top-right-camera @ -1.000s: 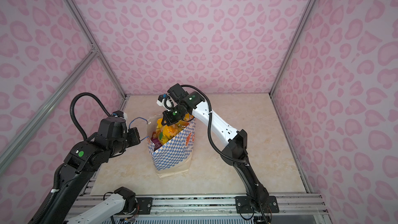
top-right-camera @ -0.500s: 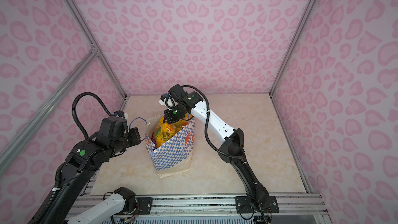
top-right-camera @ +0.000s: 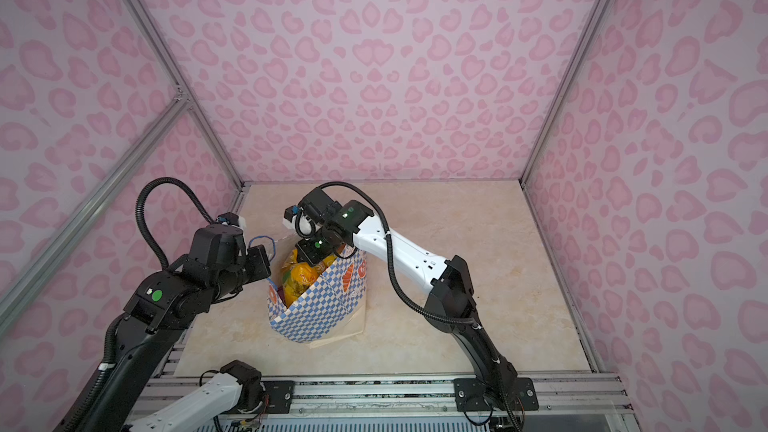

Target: Place the snacks into the paper bag

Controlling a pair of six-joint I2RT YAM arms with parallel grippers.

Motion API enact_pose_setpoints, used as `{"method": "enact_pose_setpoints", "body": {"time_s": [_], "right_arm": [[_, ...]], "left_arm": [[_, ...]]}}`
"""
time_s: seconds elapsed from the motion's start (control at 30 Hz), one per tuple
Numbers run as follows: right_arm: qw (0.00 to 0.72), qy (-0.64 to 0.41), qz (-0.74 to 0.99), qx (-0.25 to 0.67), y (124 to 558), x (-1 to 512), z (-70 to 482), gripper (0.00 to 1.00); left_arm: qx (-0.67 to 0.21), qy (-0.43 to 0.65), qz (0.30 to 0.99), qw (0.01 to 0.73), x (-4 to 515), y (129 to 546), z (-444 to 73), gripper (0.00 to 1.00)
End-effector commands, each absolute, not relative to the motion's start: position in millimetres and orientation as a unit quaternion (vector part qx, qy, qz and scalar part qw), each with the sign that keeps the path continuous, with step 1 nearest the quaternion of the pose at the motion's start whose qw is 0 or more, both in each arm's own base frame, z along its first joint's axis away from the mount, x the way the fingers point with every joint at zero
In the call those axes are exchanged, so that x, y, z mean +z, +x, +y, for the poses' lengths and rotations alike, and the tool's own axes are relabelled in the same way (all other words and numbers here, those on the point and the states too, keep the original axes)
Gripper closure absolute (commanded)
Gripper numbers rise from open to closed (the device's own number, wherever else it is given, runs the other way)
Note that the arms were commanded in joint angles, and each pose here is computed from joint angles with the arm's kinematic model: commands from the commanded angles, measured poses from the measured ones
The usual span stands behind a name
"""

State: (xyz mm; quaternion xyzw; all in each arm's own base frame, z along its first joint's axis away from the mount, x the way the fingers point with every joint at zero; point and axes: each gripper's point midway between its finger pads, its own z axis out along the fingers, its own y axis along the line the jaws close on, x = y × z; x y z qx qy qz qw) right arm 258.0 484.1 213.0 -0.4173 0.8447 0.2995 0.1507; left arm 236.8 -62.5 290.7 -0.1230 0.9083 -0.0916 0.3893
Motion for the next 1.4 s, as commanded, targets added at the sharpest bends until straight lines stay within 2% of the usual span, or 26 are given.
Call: {"method": "enact_pose_setpoints", "body": {"time_s": [0.0,0.03,0.2,0.37,0.5,0.6,0.7,0.87,1.03,1.37], "right_arm": [[0.08,-0.413,0.883,0.211,239.4,181.8,442.8,0.72],[0.091,-0.411,0.882,0.211,242.1,189.1,442.6,0.69],[0.149,-0.395,0.884,0.201,256.9,225.9,439.3,0.43],[0.201,-0.375,0.889,0.169,274.9,253.1,429.7,0.29],[0.288,-0.348,0.878,0.157,291.5,303.7,417.9,0.2],[0.356,-0.317,0.865,0.158,297.4,351.0,400.6,0.1],[0.398,-0.271,0.864,0.146,300.0,382.0,374.7,0.02],[0.371,-0.201,0.894,0.151,302.1,364.3,349.2,0.02],[0.34,-0.153,0.903,0.215,297.3,338.7,362.1,0.02],[0.313,-0.107,0.897,0.293,338.1,319.8,373.3,0.11]], "left_arm": [[-0.088,-0.126,0.904,0.398,296.2,237.1,-59.4,0.95],[-0.089,-0.126,0.904,0.399,297.0,237.2,-59.7,0.95],[-0.081,-0.136,0.904,0.397,295.1,235.5,-55.4,0.95],[-0.08,-0.136,0.905,0.396,293.4,234.5,-55.0,0.95],[-0.078,-0.136,0.906,0.393,291.4,236.7,-55.7,0.95],[-0.08,-0.136,0.906,0.393,291.2,238.7,-57.2,0.95],[-0.079,-0.134,0.906,0.392,290.5,239.3,-57.6,0.96],[-0.08,-0.133,0.907,0.392,289.6,240.8,-58.8,0.95],[-0.081,-0.131,0.908,0.39,288.4,241.4,-59.7,0.95],[-0.078,-0.133,0.906,0.394,290.4,236.7,-56.1,0.96]]}}
